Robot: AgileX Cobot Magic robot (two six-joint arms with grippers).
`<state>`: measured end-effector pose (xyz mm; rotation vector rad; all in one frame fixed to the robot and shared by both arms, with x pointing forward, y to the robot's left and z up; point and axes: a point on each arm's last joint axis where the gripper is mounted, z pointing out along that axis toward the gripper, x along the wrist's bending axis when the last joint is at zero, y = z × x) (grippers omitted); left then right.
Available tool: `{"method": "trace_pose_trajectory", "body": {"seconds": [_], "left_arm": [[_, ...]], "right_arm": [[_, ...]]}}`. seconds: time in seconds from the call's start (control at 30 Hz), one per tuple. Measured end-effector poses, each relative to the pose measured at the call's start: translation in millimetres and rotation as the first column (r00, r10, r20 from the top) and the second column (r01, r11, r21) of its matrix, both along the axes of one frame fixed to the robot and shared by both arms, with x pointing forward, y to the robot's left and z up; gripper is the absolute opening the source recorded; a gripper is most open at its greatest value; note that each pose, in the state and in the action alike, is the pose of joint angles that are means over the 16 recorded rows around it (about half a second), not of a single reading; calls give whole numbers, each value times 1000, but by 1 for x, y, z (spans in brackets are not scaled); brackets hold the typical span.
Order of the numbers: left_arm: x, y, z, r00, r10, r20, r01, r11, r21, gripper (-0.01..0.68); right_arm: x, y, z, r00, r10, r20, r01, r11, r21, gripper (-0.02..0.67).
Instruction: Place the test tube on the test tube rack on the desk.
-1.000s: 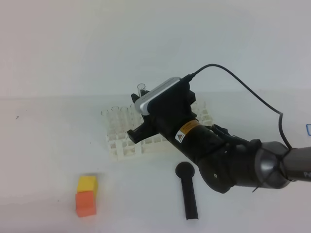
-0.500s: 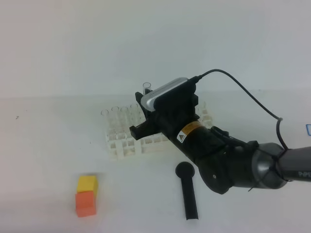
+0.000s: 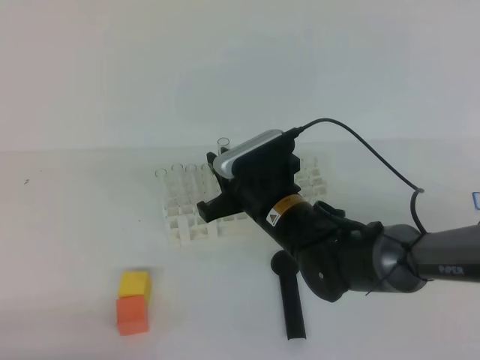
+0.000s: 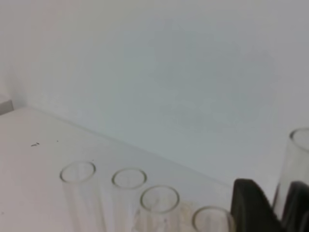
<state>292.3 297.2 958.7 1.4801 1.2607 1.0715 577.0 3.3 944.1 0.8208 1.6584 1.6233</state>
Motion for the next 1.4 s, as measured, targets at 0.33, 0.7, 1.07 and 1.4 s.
{"method": "trace_pose_trajectory", "body": {"seconds": [0.33, 0.7, 1.07, 1.4], "left_arm": [[0, 0, -1, 1000, 11, -18, -12, 999, -47, -1], [-1, 1, -2, 998, 53, -35, -57, 993, -108, -1], [0, 2, -2, 998, 59, -32, -61, 994, -87, -1], [0, 2, -2, 998, 58, -32, -61, 994, -85, -1]], "right_arm": [[1, 0, -2, 1000, -4, -5, 4, 1000, 0, 276], [-4, -3, 30, 998, 4, 59, 0, 998, -67, 271], [-53, -45, 129, 980, 65, 190, -15, 967, -254, 72], [-121, -107, 152, 969, 95, 229, -16, 945, -328, 0]]}}
